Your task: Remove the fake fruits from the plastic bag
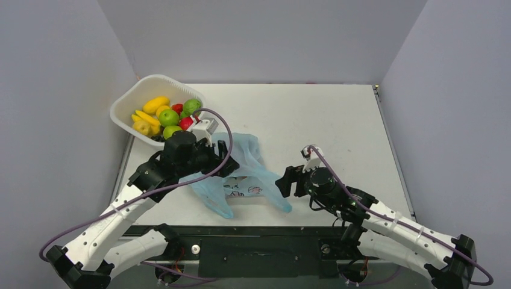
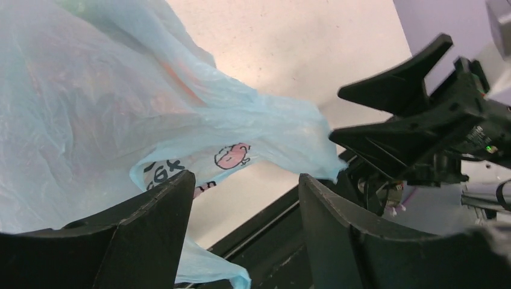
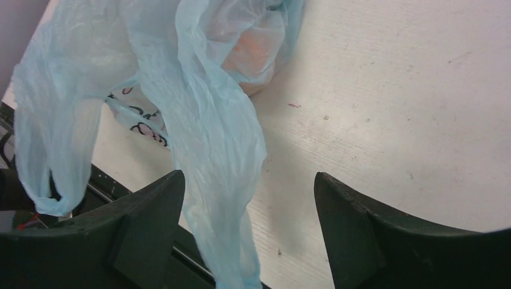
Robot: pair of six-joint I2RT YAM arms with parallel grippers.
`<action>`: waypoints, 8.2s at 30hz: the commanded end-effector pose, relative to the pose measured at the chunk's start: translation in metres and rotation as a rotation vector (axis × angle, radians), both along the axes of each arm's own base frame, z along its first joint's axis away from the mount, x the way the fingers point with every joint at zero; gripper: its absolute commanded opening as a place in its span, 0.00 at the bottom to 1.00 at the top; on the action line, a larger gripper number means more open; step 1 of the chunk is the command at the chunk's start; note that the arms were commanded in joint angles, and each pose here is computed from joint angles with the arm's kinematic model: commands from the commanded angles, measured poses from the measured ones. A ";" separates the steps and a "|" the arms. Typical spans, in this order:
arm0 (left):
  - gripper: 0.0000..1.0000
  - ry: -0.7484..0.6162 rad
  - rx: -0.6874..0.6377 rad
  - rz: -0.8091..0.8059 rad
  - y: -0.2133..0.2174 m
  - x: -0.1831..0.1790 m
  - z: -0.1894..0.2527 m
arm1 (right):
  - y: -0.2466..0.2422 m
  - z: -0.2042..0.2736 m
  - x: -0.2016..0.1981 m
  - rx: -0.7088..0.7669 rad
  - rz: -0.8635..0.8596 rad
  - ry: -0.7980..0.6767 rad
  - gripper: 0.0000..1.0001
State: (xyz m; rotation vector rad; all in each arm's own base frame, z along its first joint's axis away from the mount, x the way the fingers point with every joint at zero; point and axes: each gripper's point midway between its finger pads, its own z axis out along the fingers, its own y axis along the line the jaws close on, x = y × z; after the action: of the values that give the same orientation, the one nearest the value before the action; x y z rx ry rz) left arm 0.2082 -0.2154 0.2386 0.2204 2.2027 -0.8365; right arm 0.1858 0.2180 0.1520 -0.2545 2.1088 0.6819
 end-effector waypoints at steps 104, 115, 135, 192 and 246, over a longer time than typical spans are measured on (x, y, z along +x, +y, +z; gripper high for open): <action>0.36 -0.061 -0.491 -0.448 -0.032 -0.100 0.110 | 0.013 0.069 -0.021 -0.007 -0.003 -0.054 0.00; 0.35 -0.138 -0.172 -0.200 -0.117 -0.044 0.015 | -0.016 0.034 -0.055 -0.033 0.026 0.084 0.00; 0.47 -0.023 -0.091 -0.066 -0.183 0.029 -0.108 | -0.095 -0.050 -0.070 -0.049 -0.359 0.286 0.17; 0.00 -0.039 -0.044 0.110 -0.015 -0.015 -0.078 | 0.118 -0.010 -0.026 -0.193 0.509 -0.032 0.00; 0.41 0.051 -0.246 -0.169 -0.127 -0.024 -0.090 | -0.032 -0.014 0.016 -0.142 -0.509 0.202 0.78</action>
State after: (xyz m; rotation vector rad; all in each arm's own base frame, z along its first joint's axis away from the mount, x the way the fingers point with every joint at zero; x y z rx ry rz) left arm 0.1803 -0.3298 0.1463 0.2752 2.1725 -1.1464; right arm 0.1819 0.2032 0.1665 0.1801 2.3407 0.3586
